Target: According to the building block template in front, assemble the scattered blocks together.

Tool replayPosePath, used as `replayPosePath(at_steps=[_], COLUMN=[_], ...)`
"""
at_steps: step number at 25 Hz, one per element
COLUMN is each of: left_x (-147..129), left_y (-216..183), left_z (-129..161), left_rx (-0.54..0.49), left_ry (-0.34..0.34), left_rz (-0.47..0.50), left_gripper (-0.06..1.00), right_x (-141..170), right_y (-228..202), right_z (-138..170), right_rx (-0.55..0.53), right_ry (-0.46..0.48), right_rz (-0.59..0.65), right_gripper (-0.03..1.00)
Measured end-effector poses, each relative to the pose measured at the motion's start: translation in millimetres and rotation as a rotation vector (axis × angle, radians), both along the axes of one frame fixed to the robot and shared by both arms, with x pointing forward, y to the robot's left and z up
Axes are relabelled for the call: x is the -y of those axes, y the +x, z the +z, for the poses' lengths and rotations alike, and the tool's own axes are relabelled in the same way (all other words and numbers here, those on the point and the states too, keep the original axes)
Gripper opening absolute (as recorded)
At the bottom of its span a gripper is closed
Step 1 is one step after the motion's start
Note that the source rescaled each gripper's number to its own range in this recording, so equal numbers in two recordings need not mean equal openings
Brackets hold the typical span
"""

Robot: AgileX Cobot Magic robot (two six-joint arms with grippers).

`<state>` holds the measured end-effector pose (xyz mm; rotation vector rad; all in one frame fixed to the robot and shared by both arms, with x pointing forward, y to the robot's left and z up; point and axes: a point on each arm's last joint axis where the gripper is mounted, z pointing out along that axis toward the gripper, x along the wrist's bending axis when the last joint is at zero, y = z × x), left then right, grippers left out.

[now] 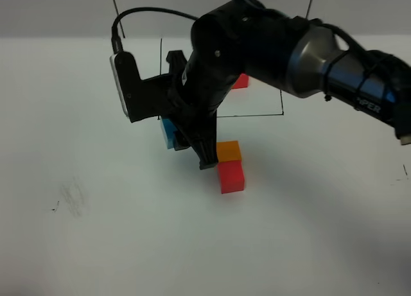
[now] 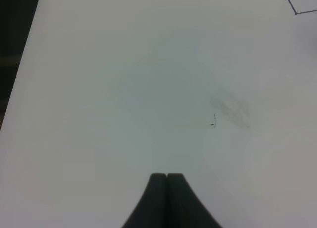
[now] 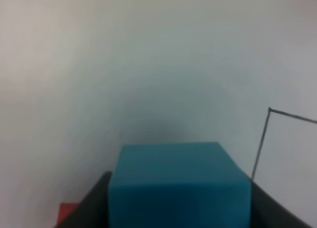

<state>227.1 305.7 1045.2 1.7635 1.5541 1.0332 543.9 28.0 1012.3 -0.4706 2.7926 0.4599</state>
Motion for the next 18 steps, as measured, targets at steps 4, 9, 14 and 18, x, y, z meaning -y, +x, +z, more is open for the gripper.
replayPosePath(at_steps=[4,9,14,18], left_x=[0,0,0,0], left_y=[0,0,0,0], left_z=[0,0,0,0], left_rx=[0.0,0.001,0.001,0.001], left_ry=[0.0,0.0,0.0,0.0], left_rz=[0.0,0.0,0.0,0.0], left_gripper=[0.0,0.0,0.0,0.0], right_x=[-13,-20,-18,-17], right_y=[5,11,11,10], right_z=[-19,-35,-41,-45], right_rx=[-0.015,-0.04,-0.041,-0.064], right_ry=[-0.032,-0.062,-0.104,-0.129], right_rz=[0.048,0.063,0.085,0.09], right_gripper=[0.43,0.43,0.43,0.43])
